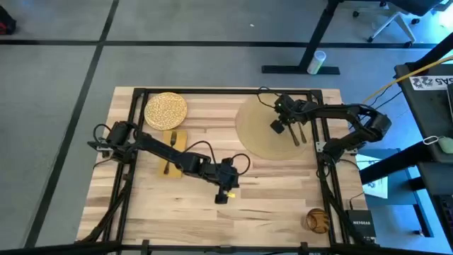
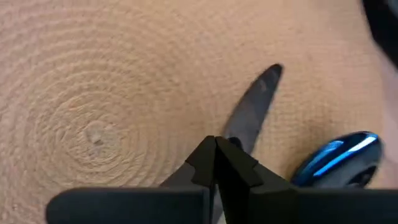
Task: Set table place
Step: Put the knife to the left of the spoon on the woven mat, then move the woven mat to the center of the table
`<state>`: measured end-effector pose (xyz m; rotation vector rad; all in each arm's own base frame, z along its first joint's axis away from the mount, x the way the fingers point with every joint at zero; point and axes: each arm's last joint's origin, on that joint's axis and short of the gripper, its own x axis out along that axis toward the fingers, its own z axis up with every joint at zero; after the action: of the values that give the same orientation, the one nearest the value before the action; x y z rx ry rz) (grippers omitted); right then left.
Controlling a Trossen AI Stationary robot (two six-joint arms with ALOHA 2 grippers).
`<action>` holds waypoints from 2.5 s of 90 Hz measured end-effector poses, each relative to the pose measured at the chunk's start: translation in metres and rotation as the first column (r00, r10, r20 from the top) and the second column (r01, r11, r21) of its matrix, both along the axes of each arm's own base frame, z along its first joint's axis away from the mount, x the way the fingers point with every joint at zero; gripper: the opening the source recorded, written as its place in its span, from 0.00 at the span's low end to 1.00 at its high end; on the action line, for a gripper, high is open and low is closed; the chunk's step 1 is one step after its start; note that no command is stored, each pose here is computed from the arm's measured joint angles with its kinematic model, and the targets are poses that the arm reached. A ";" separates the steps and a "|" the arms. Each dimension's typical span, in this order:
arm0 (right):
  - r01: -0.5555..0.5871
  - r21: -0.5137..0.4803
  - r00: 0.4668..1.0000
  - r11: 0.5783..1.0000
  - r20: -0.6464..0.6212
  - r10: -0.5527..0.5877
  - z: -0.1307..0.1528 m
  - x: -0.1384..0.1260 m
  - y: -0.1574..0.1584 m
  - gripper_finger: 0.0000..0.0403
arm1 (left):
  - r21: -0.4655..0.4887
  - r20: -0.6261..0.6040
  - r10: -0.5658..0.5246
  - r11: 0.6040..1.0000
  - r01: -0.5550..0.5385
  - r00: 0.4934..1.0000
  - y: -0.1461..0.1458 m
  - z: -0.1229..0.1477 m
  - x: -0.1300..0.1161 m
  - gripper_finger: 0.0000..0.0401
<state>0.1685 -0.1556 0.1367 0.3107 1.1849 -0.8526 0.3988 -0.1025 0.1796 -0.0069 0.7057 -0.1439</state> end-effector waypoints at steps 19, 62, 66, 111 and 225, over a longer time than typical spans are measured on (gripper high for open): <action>0.000 0.013 0.999 1.000 0.037 0.000 0.002 -0.002 -0.003 0.00 | 0.000 -0.001 -0.005 1.000 0.005 1.000 -0.002 0.000 -0.001 0.00; -0.006 0.010 0.999 1.000 0.040 0.006 0.002 -0.003 -0.006 0.00 | 0.000 0.000 -0.006 1.000 0.006 1.000 -0.002 0.000 -0.001 0.00; 0.000 0.009 0.999 1.000 0.039 0.000 0.002 -0.004 -0.007 0.00 | 0.000 0.000 -0.006 1.000 0.006 1.000 -0.002 0.000 -0.001 0.00; 0.005 -0.029 1.000 1.000 0.018 -0.005 0.008 -0.006 -0.004 0.00 | 0.052 0.002 0.010 0.999 -0.010 1.000 -0.006 -0.001 -0.002 0.00; -0.340 -0.229 0.889 0.912 0.237 0.392 0.084 -0.002 0.128 0.00 | 0.279 0.249 0.134 0.938 -0.203 0.959 0.107 -0.052 0.055 0.00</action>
<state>0.1670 -0.0277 0.2208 0.0470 0.8568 -0.5549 0.4534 0.0042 0.1278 0.2393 0.4893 0.1303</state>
